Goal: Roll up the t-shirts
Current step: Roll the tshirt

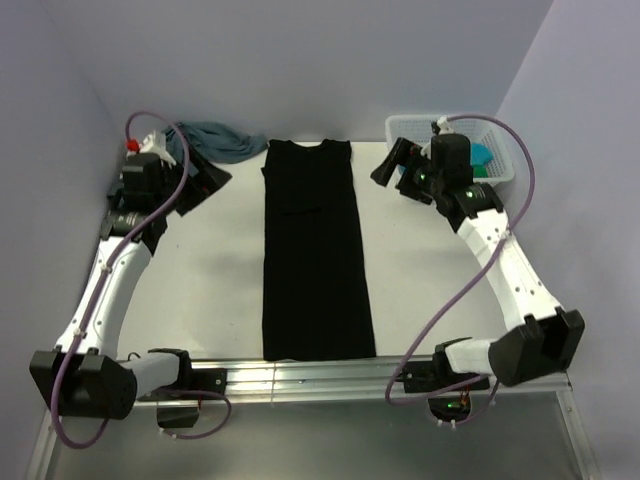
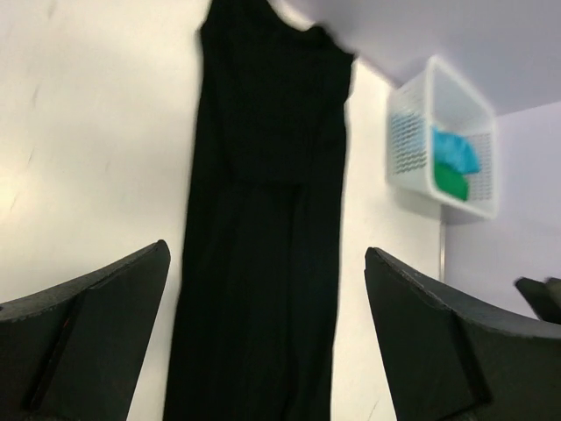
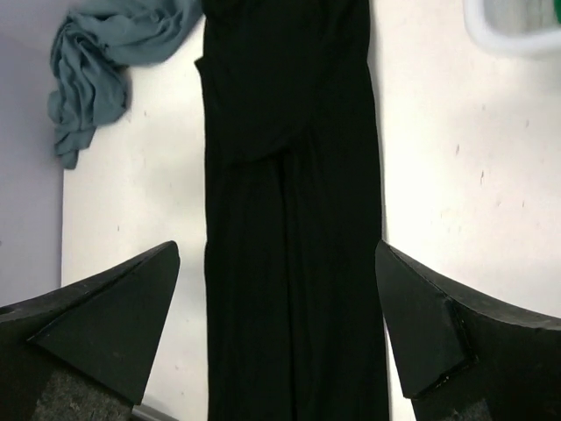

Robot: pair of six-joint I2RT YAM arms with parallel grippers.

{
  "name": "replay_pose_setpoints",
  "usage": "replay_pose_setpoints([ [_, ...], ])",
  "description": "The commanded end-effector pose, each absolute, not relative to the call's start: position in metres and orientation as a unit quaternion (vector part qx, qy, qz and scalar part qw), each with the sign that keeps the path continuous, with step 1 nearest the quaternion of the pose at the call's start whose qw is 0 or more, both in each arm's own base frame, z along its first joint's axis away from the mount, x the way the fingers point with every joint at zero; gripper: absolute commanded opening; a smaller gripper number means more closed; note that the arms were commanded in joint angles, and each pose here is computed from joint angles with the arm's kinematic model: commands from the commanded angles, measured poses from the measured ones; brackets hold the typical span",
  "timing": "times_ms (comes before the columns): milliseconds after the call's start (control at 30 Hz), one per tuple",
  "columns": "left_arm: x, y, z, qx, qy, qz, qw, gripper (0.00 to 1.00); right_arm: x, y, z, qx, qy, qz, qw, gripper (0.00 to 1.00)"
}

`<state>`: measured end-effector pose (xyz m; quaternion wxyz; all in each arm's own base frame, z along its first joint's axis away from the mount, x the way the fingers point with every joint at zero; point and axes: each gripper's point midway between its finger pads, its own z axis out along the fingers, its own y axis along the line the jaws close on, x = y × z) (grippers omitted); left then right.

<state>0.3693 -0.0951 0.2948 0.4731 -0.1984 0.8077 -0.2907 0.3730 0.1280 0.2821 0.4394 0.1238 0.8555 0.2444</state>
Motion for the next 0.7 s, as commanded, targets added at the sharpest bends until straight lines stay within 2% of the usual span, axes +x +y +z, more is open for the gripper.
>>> replay_pose_setpoints([
  [0,0.339,-0.085,0.303,-0.217,0.781,-0.293,0.507,0.99,0.342,0.125,0.277,0.133,0.848,0.262,0.442,1.00],
  [100,0.309,-0.058,0.275,-0.307,0.768,-0.254,0.501,1.00,0.318,0.129,0.259,0.108,0.857,0.281,0.418,1.00],
  [133,0.300,-0.063,0.258,-0.301,0.780,-0.259,0.484,0.99,0.310,0.131,0.255,0.102,0.862,0.283,0.408,1.00],
  [200,0.290,-0.077,0.257,-0.260,0.786,-0.292,0.478,0.96,0.296,0.126,0.229,0.110,0.885,0.264,0.369,0.99],
  [267,0.279,-0.095,0.239,-0.241,0.807,-0.324,0.431,0.98,0.278,0.121,0.206,0.110,0.910,0.241,0.320,0.95],
  [433,0.247,-0.106,0.169,-0.233,0.872,-0.307,0.302,0.94,0.226,0.123,0.163,0.112,0.934,0.247,0.233,0.88],
  [467,0.240,-0.110,0.155,-0.226,0.884,-0.306,0.271,0.94,0.206,0.126,0.145,0.120,0.942,0.249,0.190,0.88],
  [533,0.226,-0.116,0.136,-0.221,0.899,-0.304,0.225,0.93,0.186,0.128,0.130,0.123,0.947,0.246,0.164,0.83],
  [600,0.211,-0.128,0.122,-0.210,0.912,-0.296,0.192,0.94,0.161,0.137,0.112,0.117,0.955,0.236,0.133,0.83],
  [633,0.203,-0.135,0.117,-0.204,0.914,-0.299,0.181,0.98,0.154,0.141,0.112,0.114,0.955,0.239,0.136,0.82],
  [667,0.191,-0.147,0.118,-0.183,0.916,-0.310,0.174,0.99,0.147,0.145,0.110,0.123,0.954,0.240,0.130,0.81],
])
